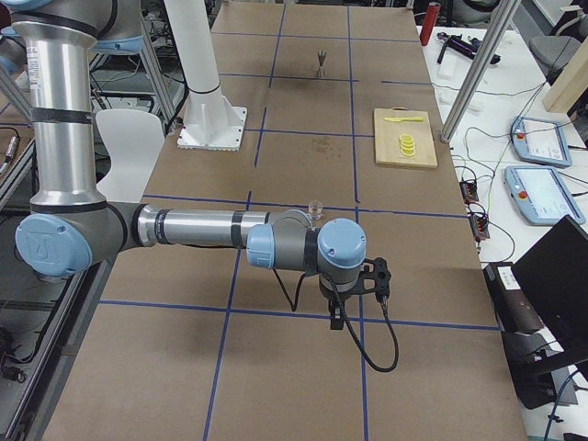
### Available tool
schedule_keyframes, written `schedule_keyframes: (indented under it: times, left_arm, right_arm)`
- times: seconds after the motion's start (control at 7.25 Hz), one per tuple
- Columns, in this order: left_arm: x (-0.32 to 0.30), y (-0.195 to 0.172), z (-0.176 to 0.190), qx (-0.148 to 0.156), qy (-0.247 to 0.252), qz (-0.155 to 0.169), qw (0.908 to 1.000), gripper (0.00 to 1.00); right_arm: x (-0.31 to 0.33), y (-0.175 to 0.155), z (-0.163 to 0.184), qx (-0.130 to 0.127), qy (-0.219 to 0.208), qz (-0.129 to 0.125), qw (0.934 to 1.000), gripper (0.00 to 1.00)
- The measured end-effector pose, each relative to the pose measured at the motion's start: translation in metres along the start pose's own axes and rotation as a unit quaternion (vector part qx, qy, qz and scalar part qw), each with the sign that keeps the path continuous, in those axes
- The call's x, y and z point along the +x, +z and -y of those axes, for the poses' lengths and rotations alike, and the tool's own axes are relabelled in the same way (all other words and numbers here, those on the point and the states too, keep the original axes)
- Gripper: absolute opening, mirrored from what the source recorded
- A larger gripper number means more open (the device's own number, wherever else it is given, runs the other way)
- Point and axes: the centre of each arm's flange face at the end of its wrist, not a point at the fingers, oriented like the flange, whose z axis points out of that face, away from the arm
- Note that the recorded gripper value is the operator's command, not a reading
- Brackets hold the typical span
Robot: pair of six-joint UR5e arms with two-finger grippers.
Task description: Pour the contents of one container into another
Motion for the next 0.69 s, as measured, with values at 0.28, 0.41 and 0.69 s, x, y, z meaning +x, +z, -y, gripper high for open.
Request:
schedule_keyframes:
  times: [0.28,0.41,0.69]
  left_arm:
    - [0.067,0.001,-0.001,0.017,-0.017,-0.028,0.9993,0.98]
    - [0.099,0.008,-0.014,0.025,-0.038,-0.048,0.9978,0.98]
    - [0.142,0.032,-0.052,0.049,-0.075,-0.08,0.9927,0.99]
  right_arm:
    - [-0.011,-0.005,0.008,0.005,-0.01,0.004,0.9999,1.0]
    - [-0.014,-0.004,0.007,0.005,-0.009,0.011,0.9999,1.0]
    - [-0.045,-0.012,0.01,0.012,0.004,0.017,0.9998,1.0]
